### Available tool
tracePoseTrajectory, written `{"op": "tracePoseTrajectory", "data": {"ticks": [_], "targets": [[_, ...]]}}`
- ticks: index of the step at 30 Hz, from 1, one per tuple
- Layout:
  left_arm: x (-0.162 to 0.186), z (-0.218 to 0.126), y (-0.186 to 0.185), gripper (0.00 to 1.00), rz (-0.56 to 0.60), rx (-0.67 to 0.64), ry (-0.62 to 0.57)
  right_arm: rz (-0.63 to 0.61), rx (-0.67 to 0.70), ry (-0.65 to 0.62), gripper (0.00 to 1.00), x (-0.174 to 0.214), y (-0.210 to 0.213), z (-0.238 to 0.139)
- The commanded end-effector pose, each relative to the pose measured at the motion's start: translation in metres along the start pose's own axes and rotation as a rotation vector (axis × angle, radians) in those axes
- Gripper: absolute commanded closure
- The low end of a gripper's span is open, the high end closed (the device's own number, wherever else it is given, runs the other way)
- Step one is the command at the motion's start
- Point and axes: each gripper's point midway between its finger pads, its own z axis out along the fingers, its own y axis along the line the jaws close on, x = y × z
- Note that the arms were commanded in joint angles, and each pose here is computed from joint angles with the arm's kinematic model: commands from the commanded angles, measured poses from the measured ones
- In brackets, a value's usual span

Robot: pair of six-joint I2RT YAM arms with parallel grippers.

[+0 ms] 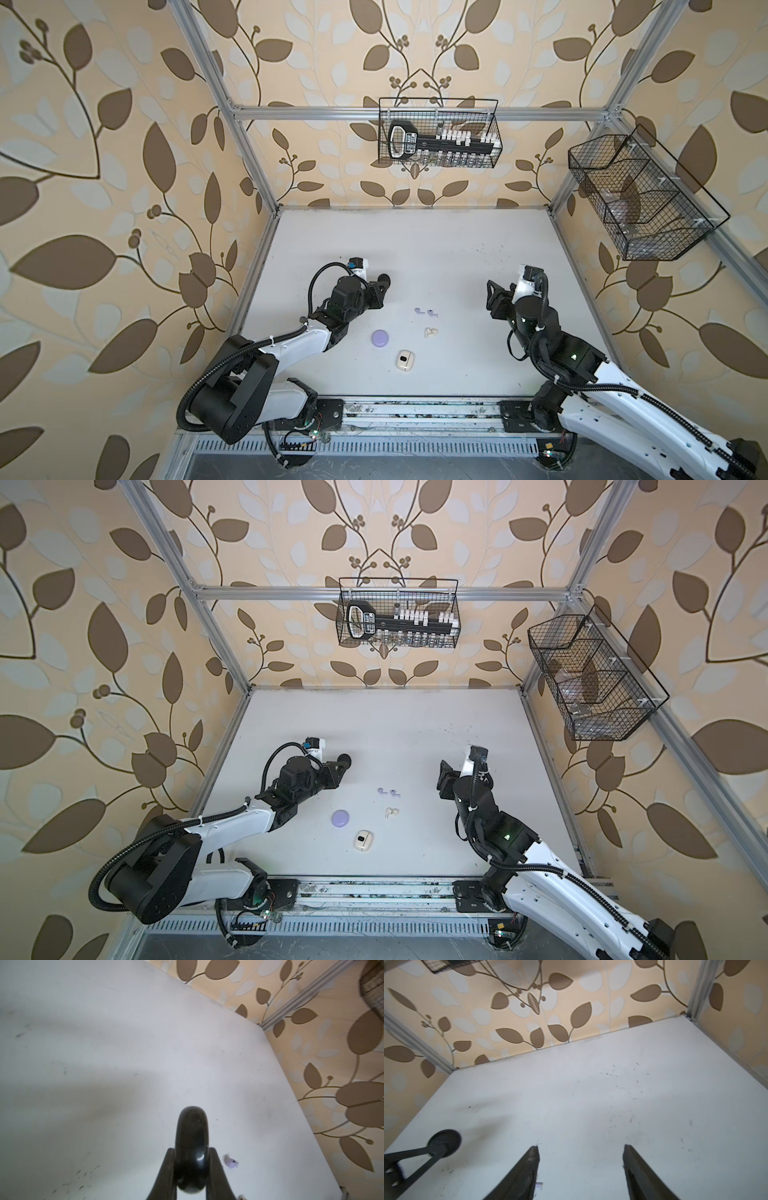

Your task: Insert the wireless bluetooth earbuds into the charging case

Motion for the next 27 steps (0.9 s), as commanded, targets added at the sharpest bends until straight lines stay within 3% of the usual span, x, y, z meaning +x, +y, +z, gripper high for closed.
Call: {"op": "tracePoseTrajectory", "data": {"ticks": [1, 6, 13, 17, 23, 24, 27], "targets": [[-0.015, 0.006, 0.023, 1.00, -0.027, -0.124, -0.040, 0.000, 0.072, 0.062, 0.36, 0.023, -0.025, 0.012], [-0.005, 0.031, 0.031, 1.00, -0.134, 0.027, 0.041, -0.005, 0.186, -0.002, 0.42, 0.027, -0.054, 0.019], [0.001, 0.060, 0.057, 1.00, -0.289, 0.132, 0.111, -0.025, 0.138, -0.045, 0.39, 0.040, -0.046, 0.029], [0.006, 0.068, 0.074, 1.00, -0.344, 0.115, 0.131, -0.036, 0.147, -0.041, 0.39, 0.042, -0.044, 0.031], [0.012, 0.069, 0.091, 1.00, -0.333, 0.017, 0.156, -0.084, 0.150, -0.036, 0.39, 0.043, -0.033, 0.033], [0.013, 0.068, 0.094, 0.92, -0.331, 0.000, 0.154, -0.100, 0.152, -0.036, 0.38, 0.044, -0.030, 0.033], [0.015, 0.068, 0.100, 0.82, -0.325, -0.041, 0.166, -0.145, 0.155, -0.046, 0.37, 0.044, -0.020, 0.032]]}}
